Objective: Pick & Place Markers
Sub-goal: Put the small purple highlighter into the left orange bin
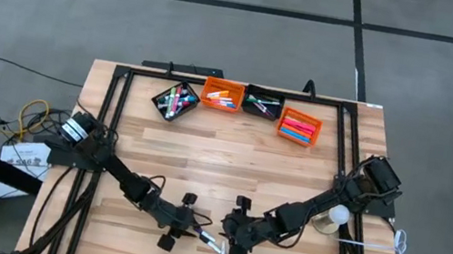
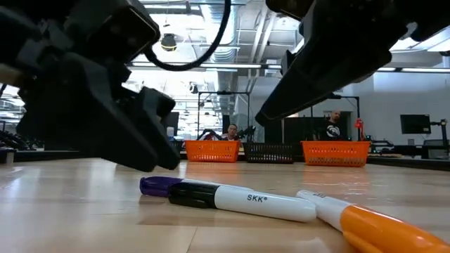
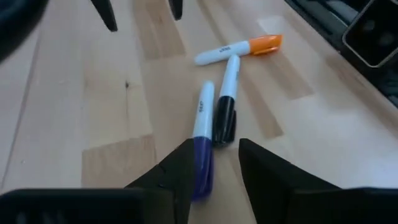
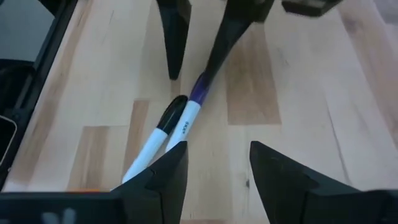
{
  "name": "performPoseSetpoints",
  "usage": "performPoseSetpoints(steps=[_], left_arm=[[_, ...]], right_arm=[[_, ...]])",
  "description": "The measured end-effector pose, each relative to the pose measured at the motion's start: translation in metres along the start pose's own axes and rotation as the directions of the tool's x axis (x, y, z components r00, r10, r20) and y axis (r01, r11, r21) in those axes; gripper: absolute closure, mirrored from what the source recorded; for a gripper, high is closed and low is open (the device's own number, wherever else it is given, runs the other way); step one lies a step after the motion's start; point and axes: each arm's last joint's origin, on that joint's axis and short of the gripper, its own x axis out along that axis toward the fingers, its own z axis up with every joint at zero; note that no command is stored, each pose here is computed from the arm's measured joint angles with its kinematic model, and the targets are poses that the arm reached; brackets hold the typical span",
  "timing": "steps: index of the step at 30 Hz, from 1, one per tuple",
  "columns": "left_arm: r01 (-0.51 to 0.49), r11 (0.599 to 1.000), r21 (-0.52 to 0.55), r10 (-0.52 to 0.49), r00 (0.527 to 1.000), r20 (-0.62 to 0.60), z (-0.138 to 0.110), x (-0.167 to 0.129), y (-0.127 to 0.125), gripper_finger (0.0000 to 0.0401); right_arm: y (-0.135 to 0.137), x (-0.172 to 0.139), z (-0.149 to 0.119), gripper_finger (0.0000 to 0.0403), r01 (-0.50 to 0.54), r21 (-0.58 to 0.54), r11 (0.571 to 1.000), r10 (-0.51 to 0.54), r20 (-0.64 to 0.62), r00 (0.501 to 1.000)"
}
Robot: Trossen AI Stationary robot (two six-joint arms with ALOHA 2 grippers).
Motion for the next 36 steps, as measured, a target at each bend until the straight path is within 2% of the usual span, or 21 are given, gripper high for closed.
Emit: performPoseSetpoints(steps=[9,21,27,36], left_arm=[[-0.058,0.998,0.005,0.058,0.997,-0.044,-0.007,0.003,0.003,0.0243],[-0.075,0.997,-0.005,0.075,0.994,-0.079,-0.010,0.005,0.014,0.0255],[-0.041,0.999,-0.016,0.039,0.993,-0.116,-0.016,0.009,0.021,0.0282],[-0.062,0.997,-0.039,0.058,0.992,-0.113,-0.010,0.008,0.039,0.0366]], right_arm=[[0.007,-0.002,-0.001,0.0232,-0.014,0.012,1.000,0.014,0.022,1.000],[0.005,-0.001,0.000,0.0245,-0.006,0.014,1.000,0.006,0.022,1.000],[0.003,-0.001,0.001,0.0249,-0.004,-0.008,1.000,0.004,0.020,1.000],[0.003,-0.001,0.000,0.0264,0.001,-0.032,0.999,0.000,0.009,1.000]])
